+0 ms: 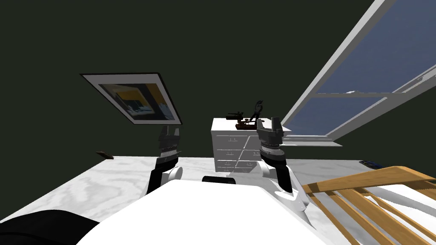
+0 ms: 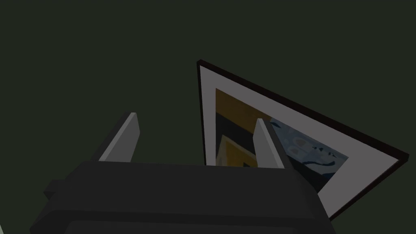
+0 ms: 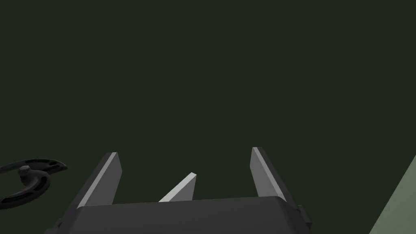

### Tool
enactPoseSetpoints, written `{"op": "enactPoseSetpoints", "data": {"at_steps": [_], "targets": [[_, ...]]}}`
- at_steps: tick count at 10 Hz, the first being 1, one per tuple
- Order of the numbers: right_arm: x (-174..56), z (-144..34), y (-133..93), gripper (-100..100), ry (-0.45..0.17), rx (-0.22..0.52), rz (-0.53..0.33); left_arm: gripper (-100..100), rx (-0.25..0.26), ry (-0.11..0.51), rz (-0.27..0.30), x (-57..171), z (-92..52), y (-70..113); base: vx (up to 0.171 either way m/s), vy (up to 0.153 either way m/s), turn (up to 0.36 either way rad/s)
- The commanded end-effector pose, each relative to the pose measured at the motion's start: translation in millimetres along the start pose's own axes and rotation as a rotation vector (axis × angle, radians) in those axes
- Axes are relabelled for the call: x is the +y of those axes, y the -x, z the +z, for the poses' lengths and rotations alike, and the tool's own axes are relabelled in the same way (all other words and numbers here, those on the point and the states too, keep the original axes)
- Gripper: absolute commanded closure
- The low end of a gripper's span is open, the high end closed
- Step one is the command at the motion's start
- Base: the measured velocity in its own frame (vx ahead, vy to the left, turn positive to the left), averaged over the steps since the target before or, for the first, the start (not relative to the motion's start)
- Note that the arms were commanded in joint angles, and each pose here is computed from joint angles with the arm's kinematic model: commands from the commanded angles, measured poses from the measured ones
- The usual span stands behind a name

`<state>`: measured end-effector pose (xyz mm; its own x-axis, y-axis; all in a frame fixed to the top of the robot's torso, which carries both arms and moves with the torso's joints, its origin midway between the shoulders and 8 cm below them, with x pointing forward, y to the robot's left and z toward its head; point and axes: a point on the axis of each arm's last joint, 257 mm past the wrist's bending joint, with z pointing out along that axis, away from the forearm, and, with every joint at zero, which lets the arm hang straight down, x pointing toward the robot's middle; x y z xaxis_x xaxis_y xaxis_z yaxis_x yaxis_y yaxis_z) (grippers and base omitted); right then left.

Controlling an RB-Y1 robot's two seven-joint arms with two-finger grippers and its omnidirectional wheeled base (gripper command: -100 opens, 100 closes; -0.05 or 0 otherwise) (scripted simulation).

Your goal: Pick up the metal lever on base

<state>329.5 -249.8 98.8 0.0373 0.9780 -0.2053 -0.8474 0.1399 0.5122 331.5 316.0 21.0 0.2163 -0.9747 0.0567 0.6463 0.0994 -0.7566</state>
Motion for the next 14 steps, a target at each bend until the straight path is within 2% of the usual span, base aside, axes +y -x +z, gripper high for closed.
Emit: {"op": "enactPoseSetpoints", "data": {"at_steps": [1, 2, 3, 4, 5, 6, 7, 8, 9, 10, 11, 12, 13, 14], "targets": [[3.9, 6.7, -13.3, -100, 0.05, 0.069, -0.041, 0, 0.0, 0.0, 0.0, 0.0, 0.0, 0.0, -0.016, 0.007, -0.042], [4.6, 10.6, -21.8, -100, 0.084, 0.121, -0.069, 0, 0.0, 0.0, 0.0, 0.0, 0.0, 0.0, -0.029, 0.011, -0.091], [5.8, 12.3, -24.3, -100, 0.092, 0.129, -0.079, 0, 0.0, 0.0, 0.0, 0.0, 0.0, 0.0, -0.022, 0.01, -0.04], [6.2, 16.1, -34.4, -100, 0.13, 0.187, -0.114, 0, 0.0, 0.0, 0.0, 0.0, 0.0, 0.0, -0.016, 0.011, -0.065], [7.1, 17.5, -36.1, -100, 0.136, 0.193, -0.12, 0, 0.0, 0.0, 0.0, 0.0, 0.0, 0.0, -0.013, 0.01, -0.028], [6.6, 20.6, -46.0, -100, 0.174, 0.251, -0.155, 0, 0.0, 0.0, 0.0, 0.0, 0.0, 0.0, -0.021, 0.007, -0.046], [7.4, 22.1, -48.5, -100, 0.181, 0.259, -0.165, 0, 0.0, 0.0, 0.0, 0.0, 0.0, 0.0, -0.02, 0.007, -0.03], [5.7, 24.4, -58.2, -100, 0.219, 0.318, -0.201, 0, 0.0, 0.0, 0.0, 0.0, 0.0, 0.0, -0.022, 0.011, -0.054], [6.6, 26.0, -61.2, -100, 0.227, 0.327, -0.213, 0, 0.0, 0.0, 0.0, 0.0, 0.0, 0.0, -0.019, 0.008, -0.023], [2.9, 26.6, -70.2, -100, 0.26, 0.387, -0.249, 0, 0.0, 0.0, 0.0, 0.0, 0.0, 0.0, -0.022, 0.011, -0.045], [4.3, 29.1, -73.9, -100, 0.273, 0.398, -0.265, 0, 0.0, 0.0, 0.0, 0.0, 0.0, 0.0, -0.021, 0.01, -0.022], [-0.6, 28.9, -82.0, -100, 0.303, 0.457, -0.3, 0, 0.0, 0.0, 0.0, 0.0, 0.0, 0.0, -0.025, 0.005, -0.033], [0.4, 31.6, -86.4, -100, 0.317, 0.47, -0.32, 0, 0.0, 0.0, 0.0, 0.0, 0.0, 0.0, -0.02, 0.003, -0.018], [-6.9, 29.8, -92.4, -100, 0.34, 0.528, -0.351, 0, 0.0, 0.0, 0.0, 0.0, 0.0, 0.0, -0.024, 0.006, -0.028]]}}
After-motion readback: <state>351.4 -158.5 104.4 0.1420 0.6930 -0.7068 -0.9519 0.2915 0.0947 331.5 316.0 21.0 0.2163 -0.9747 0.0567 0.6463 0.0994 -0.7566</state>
